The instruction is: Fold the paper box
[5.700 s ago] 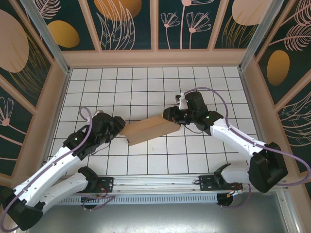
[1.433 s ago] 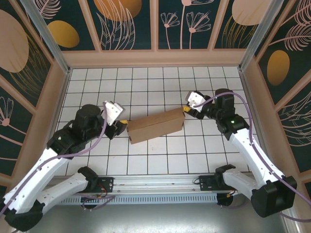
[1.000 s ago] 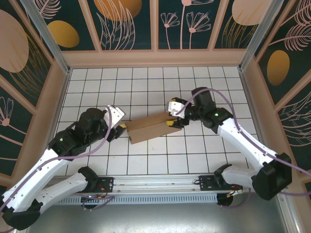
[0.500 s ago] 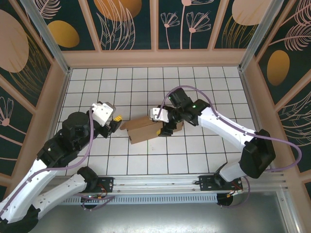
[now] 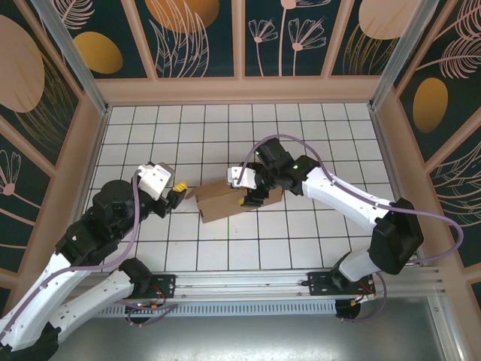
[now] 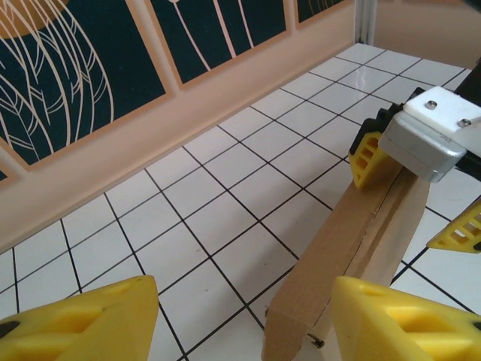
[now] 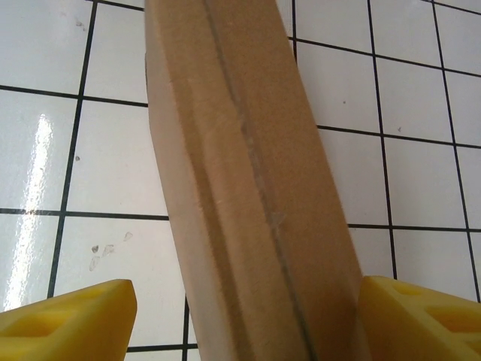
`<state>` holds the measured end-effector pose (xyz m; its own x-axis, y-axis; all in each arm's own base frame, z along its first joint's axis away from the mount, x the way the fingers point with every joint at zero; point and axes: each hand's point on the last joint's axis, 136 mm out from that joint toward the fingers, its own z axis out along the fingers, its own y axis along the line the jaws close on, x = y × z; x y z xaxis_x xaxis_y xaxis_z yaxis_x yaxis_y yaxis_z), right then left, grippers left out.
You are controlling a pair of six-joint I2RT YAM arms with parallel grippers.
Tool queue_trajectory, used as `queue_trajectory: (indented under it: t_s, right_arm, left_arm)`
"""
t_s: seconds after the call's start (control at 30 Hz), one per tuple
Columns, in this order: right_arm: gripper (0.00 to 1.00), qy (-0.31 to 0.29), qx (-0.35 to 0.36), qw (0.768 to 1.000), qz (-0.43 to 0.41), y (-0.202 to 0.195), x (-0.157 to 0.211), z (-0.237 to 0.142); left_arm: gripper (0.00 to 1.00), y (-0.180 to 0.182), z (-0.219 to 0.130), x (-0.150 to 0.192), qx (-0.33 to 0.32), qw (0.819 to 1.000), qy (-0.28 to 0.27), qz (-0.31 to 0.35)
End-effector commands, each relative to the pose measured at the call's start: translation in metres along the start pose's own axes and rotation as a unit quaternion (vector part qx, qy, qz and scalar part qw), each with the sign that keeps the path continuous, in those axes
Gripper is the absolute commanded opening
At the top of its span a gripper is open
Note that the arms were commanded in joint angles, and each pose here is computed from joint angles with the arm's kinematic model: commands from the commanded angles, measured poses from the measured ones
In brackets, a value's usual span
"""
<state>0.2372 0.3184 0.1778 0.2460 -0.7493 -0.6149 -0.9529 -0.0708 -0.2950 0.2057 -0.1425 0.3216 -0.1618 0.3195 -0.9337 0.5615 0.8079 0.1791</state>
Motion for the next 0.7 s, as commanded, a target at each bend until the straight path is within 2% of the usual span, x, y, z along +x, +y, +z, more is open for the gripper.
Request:
queue_trajectory:
  t_s: [0.0,0.2,0.33,0.67]
  right_arm:
    - [0.78,-0.006,0.022,1.0,-0.006,0.003,-0.003,-0.009]
    - [0.77,-0.028,0.053,0.998,-0.011,-0.01,-0.014,-0.024]
    - [0.81,-0.022,0.055,0.998,-0.004,-0.02,-0.012,-0.021]
    - [0.83,0.019,-0.031,0.999,0.041,0.001,0.018,0.012]
  left_arm:
    - [0.62,-0.001,0.002,-0.004,0.001,1.0,-0.015,-0.009]
    - [0.62,-0.002,0.004,-0.006,0.004,1.0,-0.016,-0.009]
    - [0.62,-0.004,0.005,-0.007,0.009,1.0,-0.017,-0.011]
    - [0.63,-0.003,-0.005,-0.012,0.011,0.999,-0.028,-0.018]
